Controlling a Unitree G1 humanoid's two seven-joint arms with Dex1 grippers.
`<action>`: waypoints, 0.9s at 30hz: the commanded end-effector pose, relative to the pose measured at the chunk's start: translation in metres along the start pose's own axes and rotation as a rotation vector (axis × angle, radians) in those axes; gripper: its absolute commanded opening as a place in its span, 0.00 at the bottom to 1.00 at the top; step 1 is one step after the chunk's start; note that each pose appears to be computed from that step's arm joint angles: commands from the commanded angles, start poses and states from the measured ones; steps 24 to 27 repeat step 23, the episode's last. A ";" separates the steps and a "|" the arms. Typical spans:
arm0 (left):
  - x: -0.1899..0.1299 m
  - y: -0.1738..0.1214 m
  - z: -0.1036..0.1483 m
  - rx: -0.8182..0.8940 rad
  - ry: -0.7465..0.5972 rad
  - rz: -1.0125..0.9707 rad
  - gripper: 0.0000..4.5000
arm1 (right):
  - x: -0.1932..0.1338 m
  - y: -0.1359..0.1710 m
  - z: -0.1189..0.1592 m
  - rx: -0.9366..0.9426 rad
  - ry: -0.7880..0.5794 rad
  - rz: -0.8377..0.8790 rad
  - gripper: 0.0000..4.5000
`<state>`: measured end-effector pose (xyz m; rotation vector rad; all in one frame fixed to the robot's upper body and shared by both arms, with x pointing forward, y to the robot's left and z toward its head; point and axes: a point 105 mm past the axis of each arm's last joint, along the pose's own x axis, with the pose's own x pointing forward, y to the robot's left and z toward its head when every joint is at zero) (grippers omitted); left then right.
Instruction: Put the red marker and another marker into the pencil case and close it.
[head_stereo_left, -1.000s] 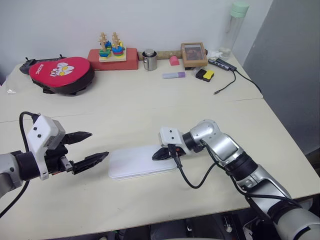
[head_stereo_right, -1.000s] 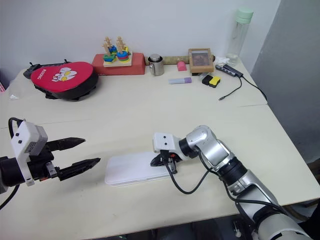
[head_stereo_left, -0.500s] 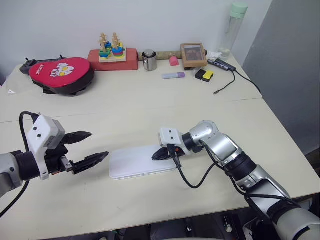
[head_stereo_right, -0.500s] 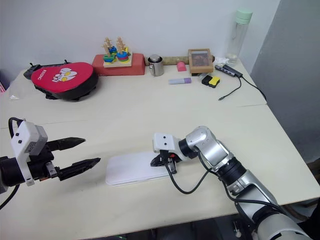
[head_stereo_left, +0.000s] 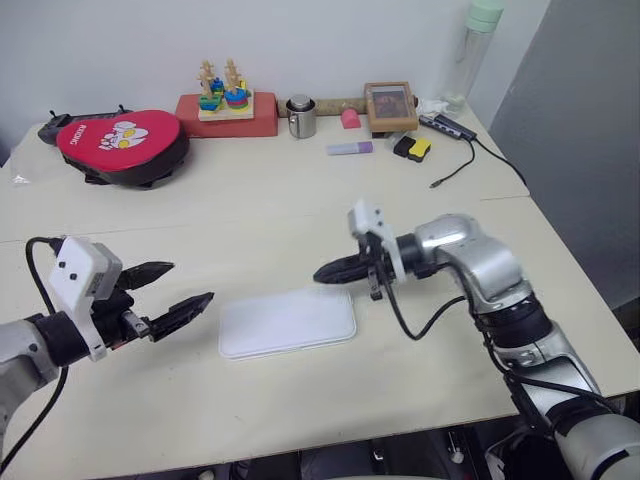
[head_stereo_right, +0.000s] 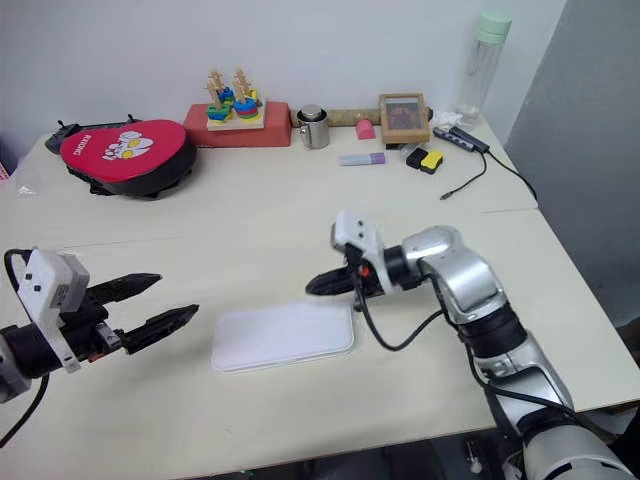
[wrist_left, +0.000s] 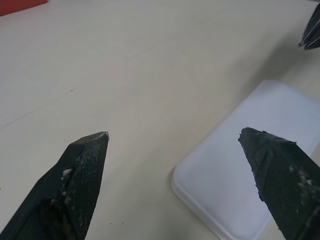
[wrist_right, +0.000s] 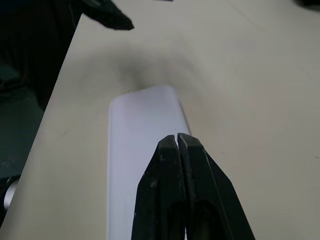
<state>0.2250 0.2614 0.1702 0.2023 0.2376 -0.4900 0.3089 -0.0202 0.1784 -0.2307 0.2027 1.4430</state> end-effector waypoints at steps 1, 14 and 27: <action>-0.008 0.008 -0.008 0.000 -0.014 0.099 1.00 | -0.015 -0.011 -0.002 0.090 -0.075 -0.144 0.01; -0.015 0.039 -0.045 -0.240 -0.103 0.457 1.00 | -0.049 -0.040 -0.066 0.233 -0.145 -0.672 0.01; -0.006 0.044 -0.053 -0.301 -0.137 0.480 1.00 | -0.055 -0.047 -0.078 0.246 -0.210 -0.863 0.01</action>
